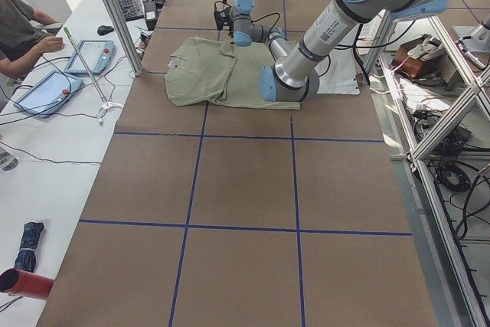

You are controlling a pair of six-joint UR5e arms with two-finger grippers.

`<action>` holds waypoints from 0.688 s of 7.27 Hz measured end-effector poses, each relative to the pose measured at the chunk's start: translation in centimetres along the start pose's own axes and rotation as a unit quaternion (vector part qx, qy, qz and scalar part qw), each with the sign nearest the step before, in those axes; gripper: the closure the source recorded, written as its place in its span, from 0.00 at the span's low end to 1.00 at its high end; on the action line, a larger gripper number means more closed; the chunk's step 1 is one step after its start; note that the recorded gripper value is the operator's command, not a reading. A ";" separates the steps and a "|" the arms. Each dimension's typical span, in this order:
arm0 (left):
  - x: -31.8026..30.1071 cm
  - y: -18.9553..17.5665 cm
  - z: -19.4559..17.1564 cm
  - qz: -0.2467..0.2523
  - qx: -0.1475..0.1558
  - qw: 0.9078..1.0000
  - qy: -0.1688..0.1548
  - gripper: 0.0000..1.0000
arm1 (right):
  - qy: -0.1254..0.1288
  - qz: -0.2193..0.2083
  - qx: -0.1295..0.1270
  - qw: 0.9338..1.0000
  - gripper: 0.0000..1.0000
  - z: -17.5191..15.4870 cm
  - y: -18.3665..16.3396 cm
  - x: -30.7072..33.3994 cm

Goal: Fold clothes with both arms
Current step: 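Fold the other sleeve across the shirt with the left gripper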

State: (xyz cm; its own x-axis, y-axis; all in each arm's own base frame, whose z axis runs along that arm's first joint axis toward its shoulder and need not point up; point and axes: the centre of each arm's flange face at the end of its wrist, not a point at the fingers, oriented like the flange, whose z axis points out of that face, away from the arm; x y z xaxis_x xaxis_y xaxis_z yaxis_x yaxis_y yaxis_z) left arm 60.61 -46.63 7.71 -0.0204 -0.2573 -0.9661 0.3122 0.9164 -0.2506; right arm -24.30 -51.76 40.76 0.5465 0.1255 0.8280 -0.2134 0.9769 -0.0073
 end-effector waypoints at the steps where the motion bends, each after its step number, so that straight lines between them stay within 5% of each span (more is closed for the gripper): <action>1: -3.5 0.0 -4.3 0.005 -0.013 1.000 0.007 0.17 | -0.008 0.013 -0.004 1.000 0.00 1.8 2.3 -2.5; 3: -9.1 -0.2 -10.7 0.021 -0.032 0.999 -0.001 0.16 | -0.029 0.052 0.015 0.998 0.00 5.8 11.6 -9.9; 5: -12.1 -0.6 -14.1 0.036 -0.054 0.997 -0.028 0.17 | -0.042 0.100 0.006 0.994 0.01 7.5 22.1 -13.6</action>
State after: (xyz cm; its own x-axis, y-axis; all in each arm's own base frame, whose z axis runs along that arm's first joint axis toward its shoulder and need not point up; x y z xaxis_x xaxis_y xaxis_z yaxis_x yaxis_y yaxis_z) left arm 47.29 -39.76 18.71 0.0523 -0.2034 -0.9777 0.2067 0.9600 -0.1886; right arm -42.51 -33.16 33.56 0.4228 0.3024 0.8543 -0.3209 0.9316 -0.1709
